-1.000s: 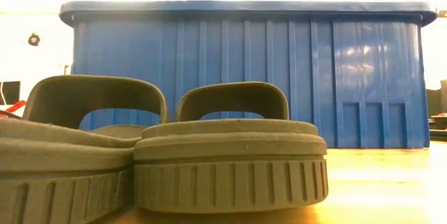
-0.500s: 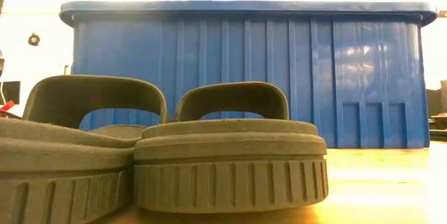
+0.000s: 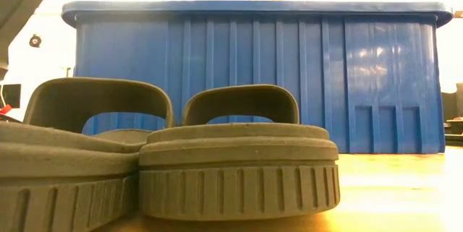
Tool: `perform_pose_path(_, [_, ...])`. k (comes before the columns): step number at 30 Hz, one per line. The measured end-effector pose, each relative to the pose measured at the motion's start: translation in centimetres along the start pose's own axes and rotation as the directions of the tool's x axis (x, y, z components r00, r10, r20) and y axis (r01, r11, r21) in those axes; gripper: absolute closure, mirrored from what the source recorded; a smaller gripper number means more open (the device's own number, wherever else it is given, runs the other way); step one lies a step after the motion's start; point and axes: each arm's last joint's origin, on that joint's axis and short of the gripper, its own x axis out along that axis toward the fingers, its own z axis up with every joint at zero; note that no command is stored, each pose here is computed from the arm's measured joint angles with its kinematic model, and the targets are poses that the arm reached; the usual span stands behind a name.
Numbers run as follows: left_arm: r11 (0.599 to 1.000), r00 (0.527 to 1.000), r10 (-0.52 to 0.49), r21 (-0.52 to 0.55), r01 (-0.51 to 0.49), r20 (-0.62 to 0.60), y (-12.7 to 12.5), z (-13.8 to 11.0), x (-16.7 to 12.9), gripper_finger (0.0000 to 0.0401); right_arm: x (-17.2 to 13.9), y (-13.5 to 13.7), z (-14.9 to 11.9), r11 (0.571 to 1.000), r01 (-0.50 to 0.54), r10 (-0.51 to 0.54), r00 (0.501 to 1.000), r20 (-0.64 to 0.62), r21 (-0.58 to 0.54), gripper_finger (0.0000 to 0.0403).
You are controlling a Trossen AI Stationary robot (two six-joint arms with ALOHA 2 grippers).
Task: Pick and place slides into bin
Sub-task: Put the pink slide into the blue organizer bin
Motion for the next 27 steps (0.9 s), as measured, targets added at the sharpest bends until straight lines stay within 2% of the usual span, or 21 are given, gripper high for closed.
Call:
perform_pose_path(6, [0.998,0.996,0.043,0.041,-0.040,-0.077,-1.7,-1.8,3.0,0.0401,0.0,0.0,0.0,1.000,0.011,-0.011,1.000,-0.008,0.019,0.0355])
perform_pose_path(16, [0.995,0.985,0.057,0.085,-0.044,-0.162,-1.8,-4.4,6.0,0.0401,0.0,0.0,0.0,1.000,0.010,-0.010,1.000,-0.007,0.019,0.0355])
perform_pose_path(24, [0.997,0.986,-0.026,0.065,0.037,-0.165,-1.1,-5.5,7.4,0.0399,0.0,0.1,0.0,1.000,0.008,-0.008,1.000,-0.007,0.016,0.0355])
perform_pose_path(27, [0.997,0.985,-0.038,0.062,0.049,-0.166,-0.9,-5.7,7.5,0.0377,0.0,0.1,0.0,1.000,0.009,-0.008,1.000,-0.007,0.010,0.0355])
